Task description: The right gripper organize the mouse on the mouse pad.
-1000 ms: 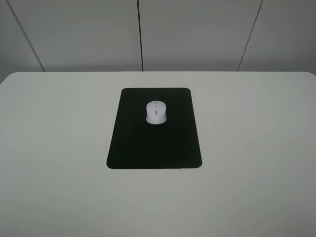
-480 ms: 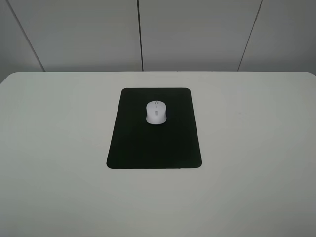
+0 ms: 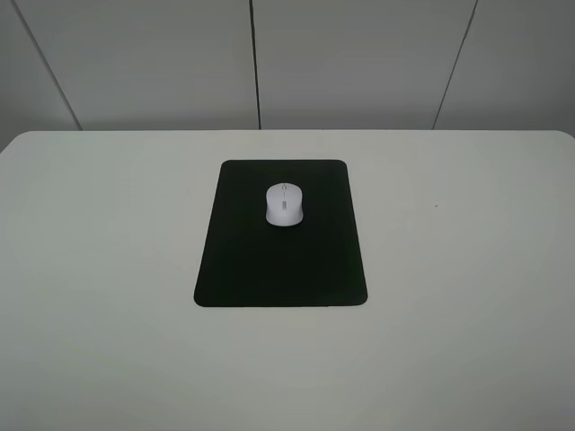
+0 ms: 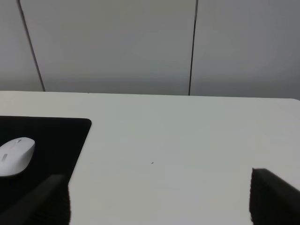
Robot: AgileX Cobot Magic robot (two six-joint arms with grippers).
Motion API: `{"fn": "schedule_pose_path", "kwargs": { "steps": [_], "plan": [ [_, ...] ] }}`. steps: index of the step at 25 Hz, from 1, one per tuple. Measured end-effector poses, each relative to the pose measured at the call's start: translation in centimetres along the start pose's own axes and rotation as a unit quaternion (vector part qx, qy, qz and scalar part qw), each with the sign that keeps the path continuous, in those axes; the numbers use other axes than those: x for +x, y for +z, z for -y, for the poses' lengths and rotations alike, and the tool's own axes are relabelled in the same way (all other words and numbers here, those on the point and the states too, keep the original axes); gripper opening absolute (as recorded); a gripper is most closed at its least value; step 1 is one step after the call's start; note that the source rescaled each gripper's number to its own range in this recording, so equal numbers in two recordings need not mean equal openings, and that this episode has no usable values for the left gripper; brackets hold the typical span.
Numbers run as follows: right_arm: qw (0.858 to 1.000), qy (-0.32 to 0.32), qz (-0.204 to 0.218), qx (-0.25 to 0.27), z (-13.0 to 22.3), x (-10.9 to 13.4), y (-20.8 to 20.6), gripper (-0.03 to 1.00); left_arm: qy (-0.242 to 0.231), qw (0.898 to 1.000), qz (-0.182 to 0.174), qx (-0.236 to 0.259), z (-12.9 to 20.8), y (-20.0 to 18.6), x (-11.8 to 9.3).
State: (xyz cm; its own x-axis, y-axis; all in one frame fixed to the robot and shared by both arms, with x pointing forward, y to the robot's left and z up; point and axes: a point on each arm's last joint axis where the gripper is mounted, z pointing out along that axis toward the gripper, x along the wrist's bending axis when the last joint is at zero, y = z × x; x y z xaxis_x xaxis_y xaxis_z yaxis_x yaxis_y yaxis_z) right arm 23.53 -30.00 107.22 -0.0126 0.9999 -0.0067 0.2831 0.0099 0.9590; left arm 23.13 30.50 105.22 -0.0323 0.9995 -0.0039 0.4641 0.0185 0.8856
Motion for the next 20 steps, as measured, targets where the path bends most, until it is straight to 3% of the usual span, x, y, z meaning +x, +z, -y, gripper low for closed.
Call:
{"fn": "schedule_pose_path", "kwargs": {
  "steps": [20],
  "plan": [
    [0.996, -0.01, -0.009, 0.088, 1.6, 0.1, -0.2, 0.7, 0.0, 1.0, 0.0, 0.0, 0.0, 0.0, 0.0]
  ]
}}
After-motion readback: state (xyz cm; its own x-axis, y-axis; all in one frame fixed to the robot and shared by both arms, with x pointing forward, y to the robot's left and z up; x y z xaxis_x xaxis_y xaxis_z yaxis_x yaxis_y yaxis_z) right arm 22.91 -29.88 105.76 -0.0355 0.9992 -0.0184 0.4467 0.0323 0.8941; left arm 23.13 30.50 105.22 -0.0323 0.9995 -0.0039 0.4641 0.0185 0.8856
